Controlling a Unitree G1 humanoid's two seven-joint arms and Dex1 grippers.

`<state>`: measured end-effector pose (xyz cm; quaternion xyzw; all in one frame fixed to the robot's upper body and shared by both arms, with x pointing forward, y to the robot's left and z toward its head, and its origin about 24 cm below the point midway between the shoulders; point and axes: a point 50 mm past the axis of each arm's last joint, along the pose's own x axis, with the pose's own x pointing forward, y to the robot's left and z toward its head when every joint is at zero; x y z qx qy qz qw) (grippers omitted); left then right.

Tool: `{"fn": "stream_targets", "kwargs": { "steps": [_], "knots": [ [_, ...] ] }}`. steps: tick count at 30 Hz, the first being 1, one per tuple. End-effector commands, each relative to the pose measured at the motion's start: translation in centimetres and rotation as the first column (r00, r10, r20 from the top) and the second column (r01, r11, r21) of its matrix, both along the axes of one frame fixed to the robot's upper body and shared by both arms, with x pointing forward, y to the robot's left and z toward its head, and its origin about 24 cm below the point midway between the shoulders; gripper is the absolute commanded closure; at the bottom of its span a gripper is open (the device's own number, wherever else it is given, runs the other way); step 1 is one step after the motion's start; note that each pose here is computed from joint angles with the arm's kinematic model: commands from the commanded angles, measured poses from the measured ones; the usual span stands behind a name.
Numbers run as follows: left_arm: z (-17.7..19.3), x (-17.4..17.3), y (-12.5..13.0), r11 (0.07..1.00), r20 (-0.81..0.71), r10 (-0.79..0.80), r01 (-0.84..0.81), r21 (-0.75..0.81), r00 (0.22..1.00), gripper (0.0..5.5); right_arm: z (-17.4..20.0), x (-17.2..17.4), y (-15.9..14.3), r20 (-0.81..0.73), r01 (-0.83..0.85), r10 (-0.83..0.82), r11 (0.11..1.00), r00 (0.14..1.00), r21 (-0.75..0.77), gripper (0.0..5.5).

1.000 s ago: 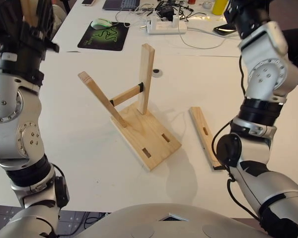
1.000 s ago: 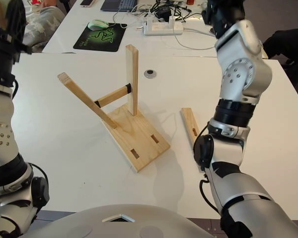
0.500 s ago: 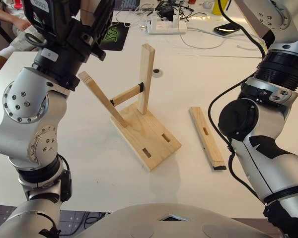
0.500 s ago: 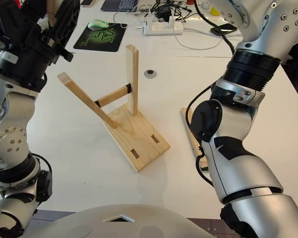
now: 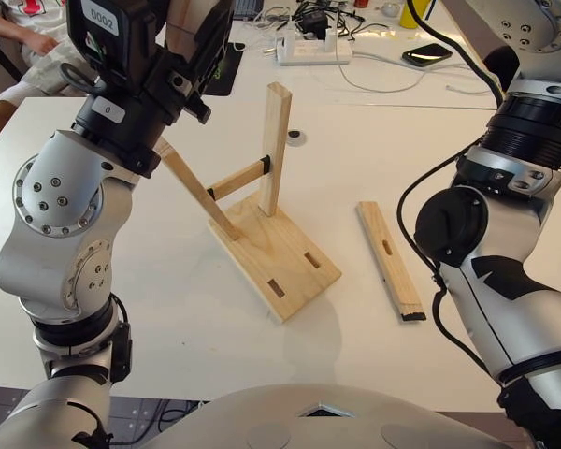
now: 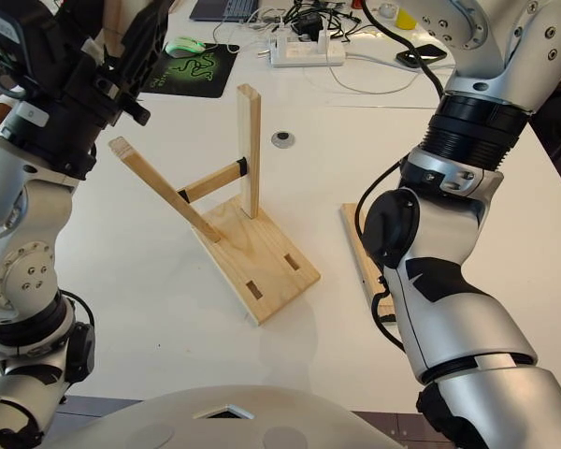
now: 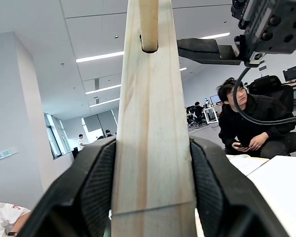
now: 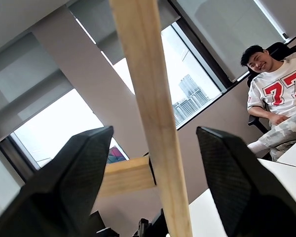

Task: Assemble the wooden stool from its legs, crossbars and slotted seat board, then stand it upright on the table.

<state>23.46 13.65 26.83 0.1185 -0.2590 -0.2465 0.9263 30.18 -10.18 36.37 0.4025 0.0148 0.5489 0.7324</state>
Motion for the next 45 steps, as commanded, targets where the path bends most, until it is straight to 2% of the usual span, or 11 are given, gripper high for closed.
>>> {"fn": "stream_targets", "kwargs": {
  "steps": [1, 4, 14, 17, 26, 27, 33, 35, 39, 41, 45],
  "knots": [
    [-0.3, -0.4, -0.7, 0.999, -0.004, -0.045, 0.045, 0.022, 0.999, 3.43, 0.1, -0.2, 0.6, 0.0, -0.005, 0.005, 1.0, 1.0, -0.008, 2.37],
    [-0.6, -0.4, -0.8, 0.999, -0.007, -0.047, 0.047, 0.026, 0.999, 3.43, 0.3, 0.0, 0.7, -0.007, 0.012, -0.012, 1.0, 1.0, -0.005, 2.37],
    [-0.7, -0.4, -0.2, 1.0, 0.002, -0.014, 0.013, 0.022, 1.0, 3.43, 0.1, 0.7, 0.1, -0.034, 0.057, -0.058, 0.998, 0.998, -0.024, 4.01],
    [-0.7, -0.4, -0.2, 1.0, 0.003, -0.012, 0.012, 0.023, 1.0, 3.43, -0.2, 0.6, 0.3, -0.031, 0.056, -0.057, 0.998, 0.998, -0.035, 4.32],
    [-1.0, -0.3, -0.2, 1.0, -0.037, -0.016, 0.016, 0.008, 0.999, 3.43, 0.1, 0.6, 0.5, -0.013, 0.07, -0.071, 0.997, 0.997, -0.04, 4.37],
    [-1.1, -0.3, -0.1, 1.0, -0.047, -0.016, 0.016, 0.001, 0.999, 3.06, 0.2, 0.6, 0.4, -0.01, 0.072, -0.072, 0.997, 0.997, -0.038, 4.37],
    [-1.4, 0.0, 0.4, 1.0, -0.075, 0.019, -0.02, -0.021, 0.997, 2.22, 0.3, 0.9, 0.1, -0.009, 0.084, -0.084, 0.996, 0.996, -0.04, 4.45],
    [-1.5, 0.0, 0.8, 0.999, -0.091, 0.034, -0.036, -0.022, 0.995, 1.85, 0.3, 1.2, -0.5, -0.006, 0.117, -0.117, 0.992, 0.993, -0.049, 4.45],
    [-1.6, -0.2, 1.6, 0.997, -0.11, 0.065, -0.068, -0.022, 0.992, 1.83, 0.5, 2.3, -2.7, 0.036, 0.281, -0.279, 0.956, 0.96, -0.079, 4.45],
    [-1.5, -0.4, 2.5, 0.994, -0.109, 0.103, -0.106, -0.026, 0.989, 1.83, 0.7, 2.4, -4.2, 0.111, 0.382, -0.37, 0.918, 0.922, -0.112, 4.45],
    [-0.9, -1.1, 4.0, 0.982, -0.088, 0.179, -0.184, -0.044, 0.98, 1.83, -1.0, 1.0, -5.4, 0.229, 0.421, -0.371, 0.876, 0.9, -0.237, 4.45]
  ]
}}
